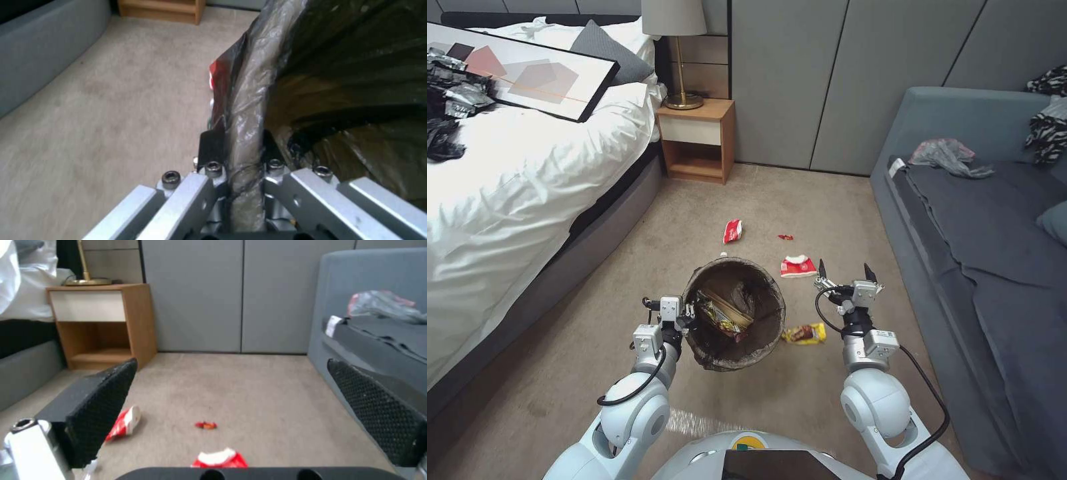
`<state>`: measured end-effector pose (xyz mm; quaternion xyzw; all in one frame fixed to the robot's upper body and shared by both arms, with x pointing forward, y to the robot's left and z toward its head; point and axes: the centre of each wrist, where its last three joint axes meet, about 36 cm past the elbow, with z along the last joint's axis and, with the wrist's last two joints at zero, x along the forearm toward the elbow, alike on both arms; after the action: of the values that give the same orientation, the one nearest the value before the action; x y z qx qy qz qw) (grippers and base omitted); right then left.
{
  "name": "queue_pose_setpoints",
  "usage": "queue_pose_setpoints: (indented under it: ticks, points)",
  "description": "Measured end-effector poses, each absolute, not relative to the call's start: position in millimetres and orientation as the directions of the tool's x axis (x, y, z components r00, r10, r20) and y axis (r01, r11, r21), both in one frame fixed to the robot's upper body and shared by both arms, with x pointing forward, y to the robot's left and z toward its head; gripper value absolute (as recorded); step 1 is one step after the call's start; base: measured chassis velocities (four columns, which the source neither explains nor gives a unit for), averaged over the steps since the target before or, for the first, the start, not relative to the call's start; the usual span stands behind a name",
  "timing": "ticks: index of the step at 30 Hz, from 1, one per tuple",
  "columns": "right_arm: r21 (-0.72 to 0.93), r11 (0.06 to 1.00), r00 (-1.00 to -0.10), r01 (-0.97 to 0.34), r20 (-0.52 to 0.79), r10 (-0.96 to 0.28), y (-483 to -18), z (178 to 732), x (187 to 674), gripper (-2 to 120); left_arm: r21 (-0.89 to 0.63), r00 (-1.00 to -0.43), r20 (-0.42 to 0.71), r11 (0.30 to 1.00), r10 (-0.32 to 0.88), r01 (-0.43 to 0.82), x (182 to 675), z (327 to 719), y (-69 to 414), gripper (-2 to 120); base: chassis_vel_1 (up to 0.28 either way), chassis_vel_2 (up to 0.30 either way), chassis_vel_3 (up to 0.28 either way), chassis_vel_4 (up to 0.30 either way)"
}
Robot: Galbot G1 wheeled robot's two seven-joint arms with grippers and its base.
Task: Pick up the trash bin, then pick up the garbage from the floor and place it into the trash bin.
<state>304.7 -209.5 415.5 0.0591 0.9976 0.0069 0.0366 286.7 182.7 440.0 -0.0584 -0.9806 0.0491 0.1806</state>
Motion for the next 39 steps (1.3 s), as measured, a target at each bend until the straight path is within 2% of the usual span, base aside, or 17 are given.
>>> queue_pose_setpoints:
  ticks: [8,14,32,39]
  points:
    - [0.019,0.992,-0.988,0.128,-0.081,0.129,-209,415,307,100,-0.118,-0.929,0.345,0.988,0.131,0.095,287,440,182,0,-0.345,0.341,0.349,-0.353]
    - [0.015,0.991,-0.988,0.135,-0.079,0.136,-210,415,308,100,-0.118,-0.930,0.344,0.988,0.130,0.095,288,440,182,0,-0.198,0.232,0.176,-0.199]
    - [0.007,0.990,-0.990,0.143,0.020,0.143,-226,429,306,100,-0.117,-0.929,0.346,0.989,0.130,0.095,288,440,182,0,0.015,-0.026,-0.024,0.015]
    - [-0.080,0.996,-0.998,0.041,0.042,0.045,-265,446,321,100,-0.110,-0.929,0.346,0.989,0.132,0.099,287,441,184,0,0.000,0.000,0.000,0.000]
